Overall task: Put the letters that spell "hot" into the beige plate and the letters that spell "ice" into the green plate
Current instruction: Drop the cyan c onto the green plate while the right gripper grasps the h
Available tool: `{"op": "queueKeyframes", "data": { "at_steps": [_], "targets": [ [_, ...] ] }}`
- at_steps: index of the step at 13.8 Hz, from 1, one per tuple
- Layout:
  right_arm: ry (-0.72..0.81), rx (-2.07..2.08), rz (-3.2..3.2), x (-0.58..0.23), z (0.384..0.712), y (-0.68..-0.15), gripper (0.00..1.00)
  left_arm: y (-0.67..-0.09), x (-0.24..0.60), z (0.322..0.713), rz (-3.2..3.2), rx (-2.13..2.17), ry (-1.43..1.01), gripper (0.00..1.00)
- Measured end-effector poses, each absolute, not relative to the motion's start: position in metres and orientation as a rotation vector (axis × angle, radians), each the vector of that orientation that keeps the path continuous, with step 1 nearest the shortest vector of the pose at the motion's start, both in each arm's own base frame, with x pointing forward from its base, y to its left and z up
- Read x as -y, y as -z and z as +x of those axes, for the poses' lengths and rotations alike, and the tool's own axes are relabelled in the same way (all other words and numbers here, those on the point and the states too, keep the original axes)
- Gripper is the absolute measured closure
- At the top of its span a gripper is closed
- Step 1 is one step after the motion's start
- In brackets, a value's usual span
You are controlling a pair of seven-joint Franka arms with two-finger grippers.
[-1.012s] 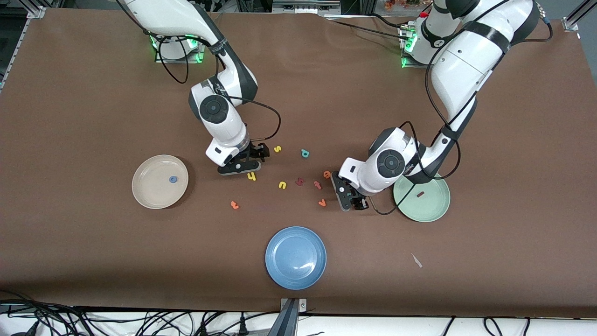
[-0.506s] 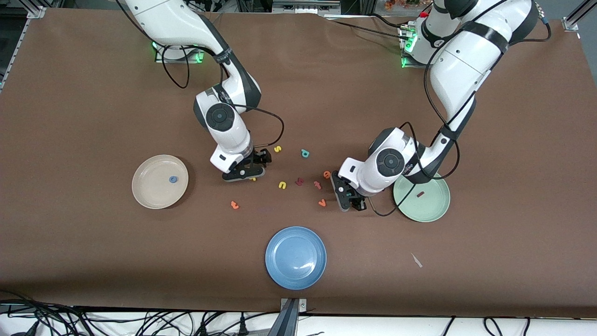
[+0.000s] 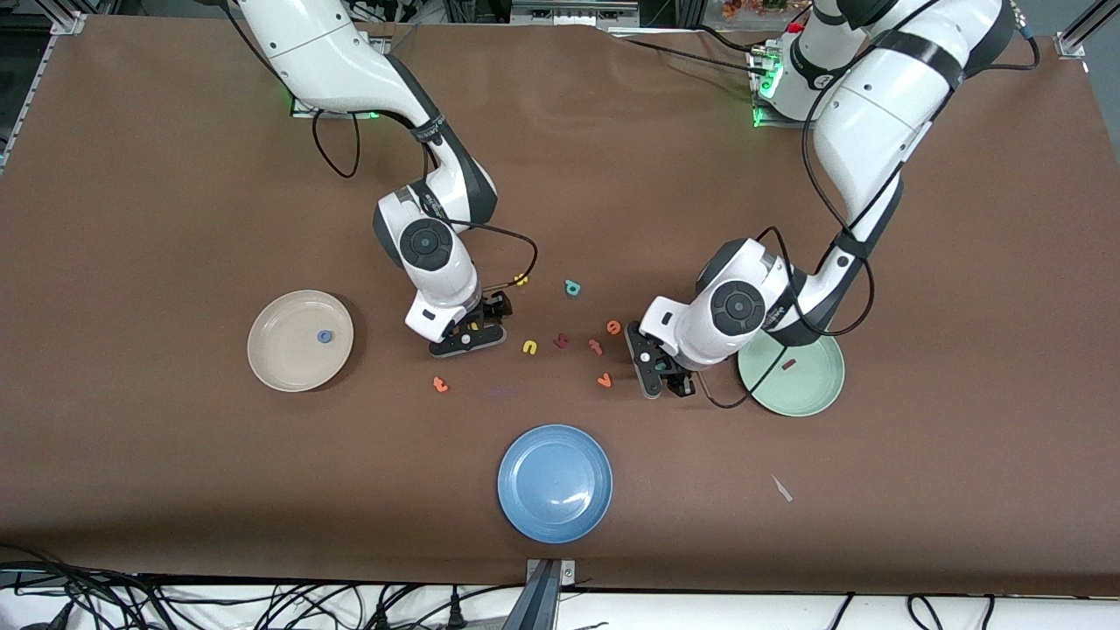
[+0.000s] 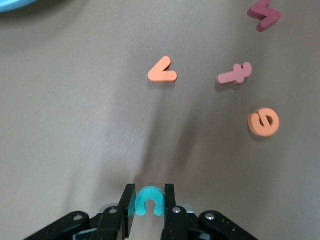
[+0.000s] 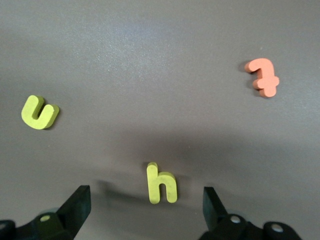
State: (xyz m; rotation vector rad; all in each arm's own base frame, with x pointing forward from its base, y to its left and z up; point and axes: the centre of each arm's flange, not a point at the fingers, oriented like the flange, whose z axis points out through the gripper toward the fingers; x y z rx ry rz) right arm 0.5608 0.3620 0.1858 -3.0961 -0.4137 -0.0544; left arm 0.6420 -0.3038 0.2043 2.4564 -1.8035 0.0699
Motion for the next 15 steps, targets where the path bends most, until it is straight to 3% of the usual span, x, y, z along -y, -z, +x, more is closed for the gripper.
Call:
{"op": "queueKeyframes", "data": {
  "at_steps": [7, 9, 10, 11, 15],
  "targets": [
    [0.041, 0.444, -3.097, -0.361, 0.561, -0.180, 0.22, -0.256, 0.249, 0.656, 2.518, 1.781, 0.097, 0.76],
    [0.041, 0.464, -3.095, -0.360, 0.561, -0.180, 0.35, -0.258, 0.225, 0.664, 2.498, 1.813, 0.094, 0.76],
    [0.042, 0.477, -3.093, -0.359, 0.562, -0.180, 0.35, -0.258, 0.210, 0.669, 2.485, 1.830, 0.093, 0.76],
    [0.042, 0.489, -3.092, -0.358, 0.562, -0.180, 0.42, -0.258, 0.195, 0.674, 2.470, 1.849, 0.092, 0.76],
    [0.040, 0.495, -3.092, -0.355, 0.564, -0.180, 0.48, -0.252, 0.153, 0.683, 2.421, 1.925, 0.112, 0.76]
  ]
}}
